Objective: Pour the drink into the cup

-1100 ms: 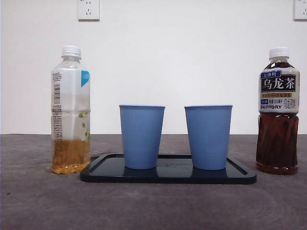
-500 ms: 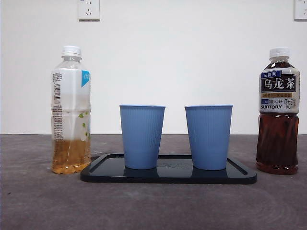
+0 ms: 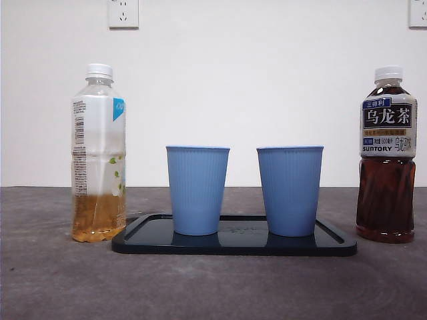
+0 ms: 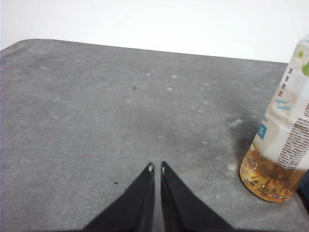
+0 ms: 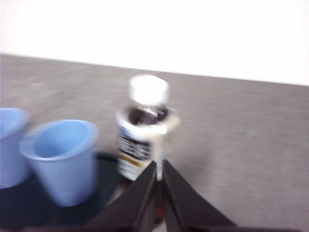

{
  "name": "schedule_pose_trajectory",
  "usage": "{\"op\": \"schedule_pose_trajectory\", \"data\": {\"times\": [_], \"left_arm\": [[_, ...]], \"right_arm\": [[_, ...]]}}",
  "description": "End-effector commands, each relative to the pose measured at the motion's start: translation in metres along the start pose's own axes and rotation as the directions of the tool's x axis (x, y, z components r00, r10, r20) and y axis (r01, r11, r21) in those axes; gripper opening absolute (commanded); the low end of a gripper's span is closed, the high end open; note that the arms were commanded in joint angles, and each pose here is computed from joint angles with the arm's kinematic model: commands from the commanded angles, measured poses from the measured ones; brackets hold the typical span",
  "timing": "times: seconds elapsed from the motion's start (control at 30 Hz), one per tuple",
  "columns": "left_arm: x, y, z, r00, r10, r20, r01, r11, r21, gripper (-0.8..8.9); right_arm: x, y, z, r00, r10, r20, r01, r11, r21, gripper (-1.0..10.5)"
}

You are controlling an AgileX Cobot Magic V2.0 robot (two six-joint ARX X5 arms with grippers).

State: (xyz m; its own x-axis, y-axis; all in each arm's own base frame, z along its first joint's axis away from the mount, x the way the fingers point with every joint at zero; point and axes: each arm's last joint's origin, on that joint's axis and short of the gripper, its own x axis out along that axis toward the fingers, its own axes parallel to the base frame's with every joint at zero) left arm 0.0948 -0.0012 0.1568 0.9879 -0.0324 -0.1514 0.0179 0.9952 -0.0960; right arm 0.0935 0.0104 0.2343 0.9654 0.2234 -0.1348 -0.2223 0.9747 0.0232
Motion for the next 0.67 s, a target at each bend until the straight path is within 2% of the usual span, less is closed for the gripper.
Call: {"op": "schedule_pose_trajectory", "data": {"times": [0.03, 0.13, 0.33, 0.47, 0.67], "left_arm": [[0.002, 0.001, -0.007, 1.0, 0.007, -0.025, -0.007, 1.0, 0.0, 0.2], [0.002, 0.001, -0.007, 1.0, 0.007, -0.025, -0.007, 1.0, 0.0, 0.2], [0.002, 0.001, -0.007, 1.0, 0.007, -0.025, -0.007, 1.0, 0.0, 0.2], [0.002, 0.001, -0.007, 1.0, 0.007, -0.025, -0.007, 1.0, 0.0, 0.2], [0.002, 0.001, -0.007, 1.0, 0.007, -0.025, -0.007, 1.0, 0.0, 0.2]], "right_arm": [[0.003, -0.004, -0.031, 0.996, -0.086, 0.013, 0.086, 0.996, -0.003, 0.1], [0.006, -0.007, -0.055, 0.989, -0.146, -0.012, 0.146, 0.989, 0.001, 0.1], [0.01, -0.01, -0.081, 0.976, -0.211, -0.051, 0.211, 0.977, 0.002, 0.1], [0.01, -0.011, -0.082, 0.97, -0.237, -0.045, 0.237, 0.971, -0.002, 0.1], [0.011, -0.011, -0.082, 0.972, -0.233, -0.04, 0.233, 0.972, -0.001, 0.1]]}}
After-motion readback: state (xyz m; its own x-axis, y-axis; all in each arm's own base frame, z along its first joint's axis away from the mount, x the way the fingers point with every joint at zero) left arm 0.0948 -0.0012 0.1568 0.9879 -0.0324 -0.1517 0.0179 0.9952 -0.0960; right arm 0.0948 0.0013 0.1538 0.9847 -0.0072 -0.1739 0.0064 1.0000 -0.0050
